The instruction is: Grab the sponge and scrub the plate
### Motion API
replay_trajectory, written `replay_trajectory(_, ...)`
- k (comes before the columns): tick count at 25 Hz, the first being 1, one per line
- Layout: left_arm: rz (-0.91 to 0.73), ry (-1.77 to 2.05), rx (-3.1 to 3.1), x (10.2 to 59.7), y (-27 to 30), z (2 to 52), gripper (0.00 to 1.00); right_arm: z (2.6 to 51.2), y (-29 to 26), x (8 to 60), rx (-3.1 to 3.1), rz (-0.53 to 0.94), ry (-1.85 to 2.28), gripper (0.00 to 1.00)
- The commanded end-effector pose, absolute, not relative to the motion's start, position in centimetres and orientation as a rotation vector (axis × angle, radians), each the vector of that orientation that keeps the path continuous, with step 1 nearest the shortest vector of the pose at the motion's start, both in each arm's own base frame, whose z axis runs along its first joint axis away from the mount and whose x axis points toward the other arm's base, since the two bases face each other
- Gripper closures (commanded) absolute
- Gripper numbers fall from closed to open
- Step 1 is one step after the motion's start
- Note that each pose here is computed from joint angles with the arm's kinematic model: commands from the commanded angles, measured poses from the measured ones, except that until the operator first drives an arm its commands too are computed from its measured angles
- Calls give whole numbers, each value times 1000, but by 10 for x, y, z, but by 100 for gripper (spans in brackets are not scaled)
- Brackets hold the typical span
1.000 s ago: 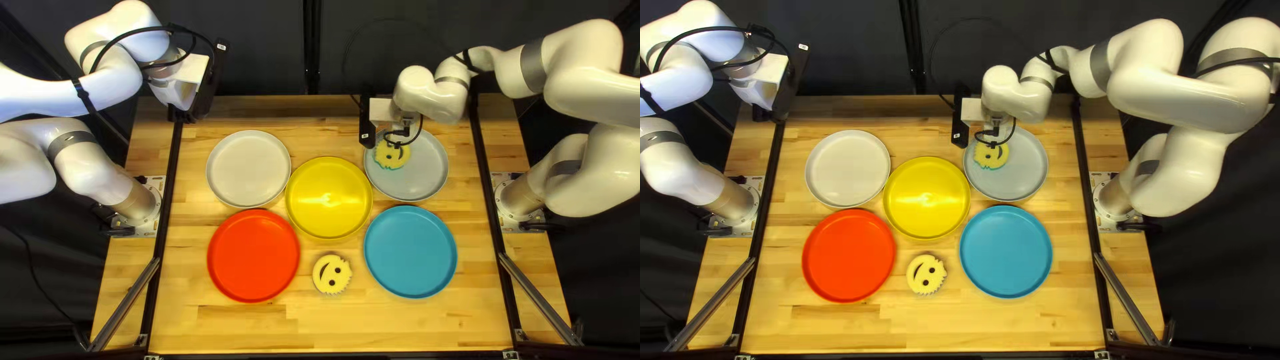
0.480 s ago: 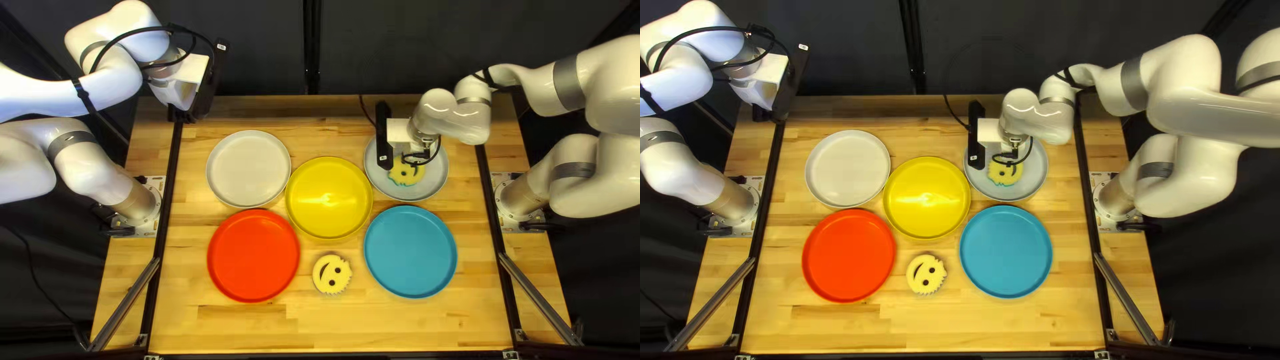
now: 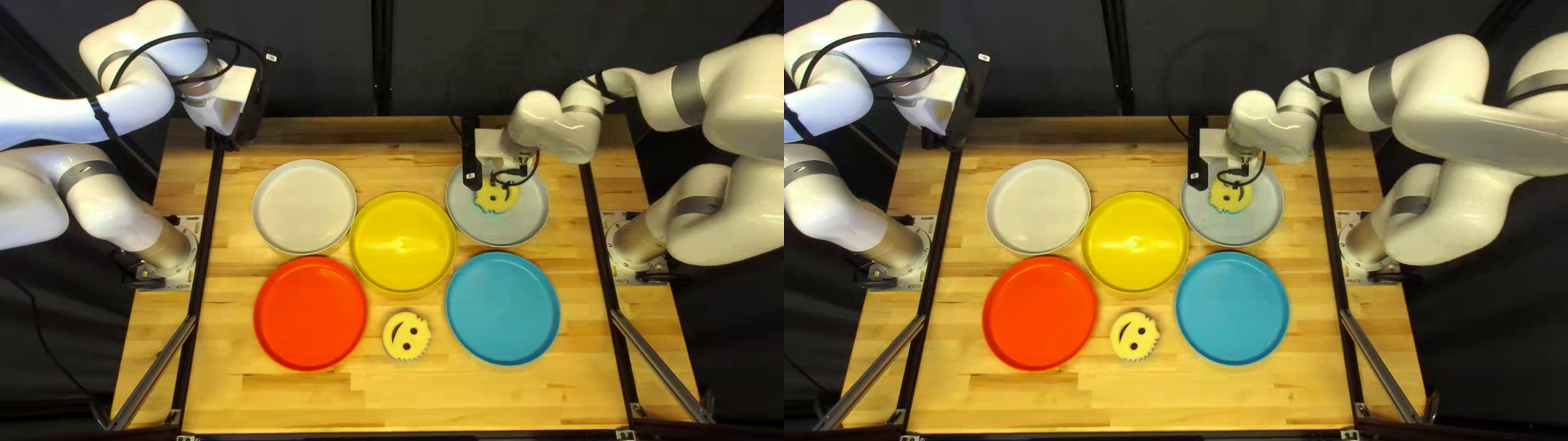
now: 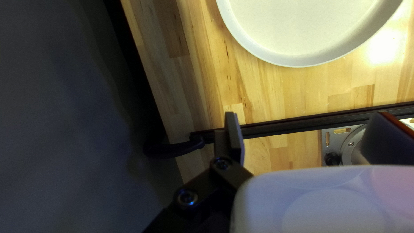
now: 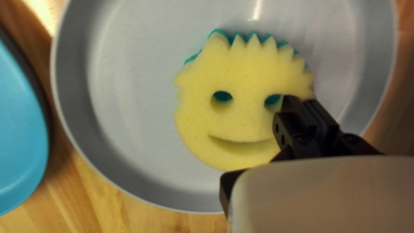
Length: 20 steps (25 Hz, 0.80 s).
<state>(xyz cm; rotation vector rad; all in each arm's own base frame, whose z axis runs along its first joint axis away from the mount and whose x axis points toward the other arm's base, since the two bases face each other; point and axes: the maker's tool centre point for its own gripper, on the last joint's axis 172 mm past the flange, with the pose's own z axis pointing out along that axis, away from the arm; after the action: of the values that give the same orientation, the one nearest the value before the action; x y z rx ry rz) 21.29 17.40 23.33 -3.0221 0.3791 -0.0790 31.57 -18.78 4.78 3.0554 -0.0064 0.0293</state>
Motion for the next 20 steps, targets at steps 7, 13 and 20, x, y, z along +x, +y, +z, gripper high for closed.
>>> replay_trajectory(7, -79, 379, -3022, 213, 174, 233, 0, 49, -167, 294, 3040, 89, 78, 100)
replay_trajectory(13, -79, 379, -3022, 213, 174, 233, 0, 53, -132, 281, 3022, 108, 151, 100)
replay_trajectory(20, -79, 379, -3022, 213, 174, 233, 0, 49, -119, 273, 3002, 82, 249, 100)
